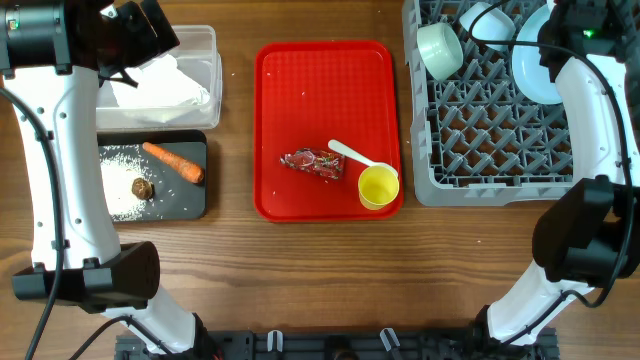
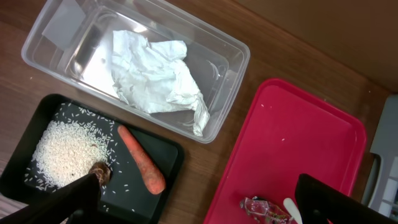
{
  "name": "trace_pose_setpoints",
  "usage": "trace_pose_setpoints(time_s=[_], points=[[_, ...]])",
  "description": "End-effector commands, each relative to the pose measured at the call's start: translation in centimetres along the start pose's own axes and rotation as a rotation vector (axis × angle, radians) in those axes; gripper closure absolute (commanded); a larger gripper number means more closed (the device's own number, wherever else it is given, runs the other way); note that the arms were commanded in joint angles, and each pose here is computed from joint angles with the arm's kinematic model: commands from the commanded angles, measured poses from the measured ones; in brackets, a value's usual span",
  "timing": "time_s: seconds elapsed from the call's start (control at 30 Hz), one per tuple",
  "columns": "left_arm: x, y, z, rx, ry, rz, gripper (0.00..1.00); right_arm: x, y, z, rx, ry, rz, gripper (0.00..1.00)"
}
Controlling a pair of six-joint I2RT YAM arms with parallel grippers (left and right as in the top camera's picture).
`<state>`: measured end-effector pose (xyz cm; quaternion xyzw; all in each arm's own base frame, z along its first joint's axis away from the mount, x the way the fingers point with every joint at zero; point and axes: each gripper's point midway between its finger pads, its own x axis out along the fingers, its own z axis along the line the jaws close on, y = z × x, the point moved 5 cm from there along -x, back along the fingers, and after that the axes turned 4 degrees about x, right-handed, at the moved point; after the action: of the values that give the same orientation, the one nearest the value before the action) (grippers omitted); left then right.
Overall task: Sort waste into correct bins and load items into the dishwasher rack
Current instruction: 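Lower the plate upright into the rack slots and release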
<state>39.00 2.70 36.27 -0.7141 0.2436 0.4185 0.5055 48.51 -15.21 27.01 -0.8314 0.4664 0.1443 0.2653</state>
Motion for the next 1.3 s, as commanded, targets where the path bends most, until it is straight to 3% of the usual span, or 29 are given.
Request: trace_pose_setpoints(time_s=[0.0,0.3,0.57,0.93,1.27], points=[[0.3,0.0,0.1,-0.012,0.000,0.009,0.00,1.4,1.0,-0.5,0.003,0.022,0.029,0.96],[0.3,0.0,0.1,-0.012,0.000,0.009,0.00,1.9,1.3,-2.6,0.069,0.107,0.035,0.96],[0.3,0.0,0.1,-0.011,0.000,0.009,0.00,2.0,1.1,0.4,0.085,-0.087,-0.022,0.96],[0.3,0.0,0.1,-0.011,0.000,0.009,0.00,1.7,1.5,2.2,0.088,-0.200,-0.023,0.95],[0.3,0.0,0.1,-0.011,0.000,0.009,0.00,1.9,1.6,0.9,0.146,-0.111,0.004,0.96]])
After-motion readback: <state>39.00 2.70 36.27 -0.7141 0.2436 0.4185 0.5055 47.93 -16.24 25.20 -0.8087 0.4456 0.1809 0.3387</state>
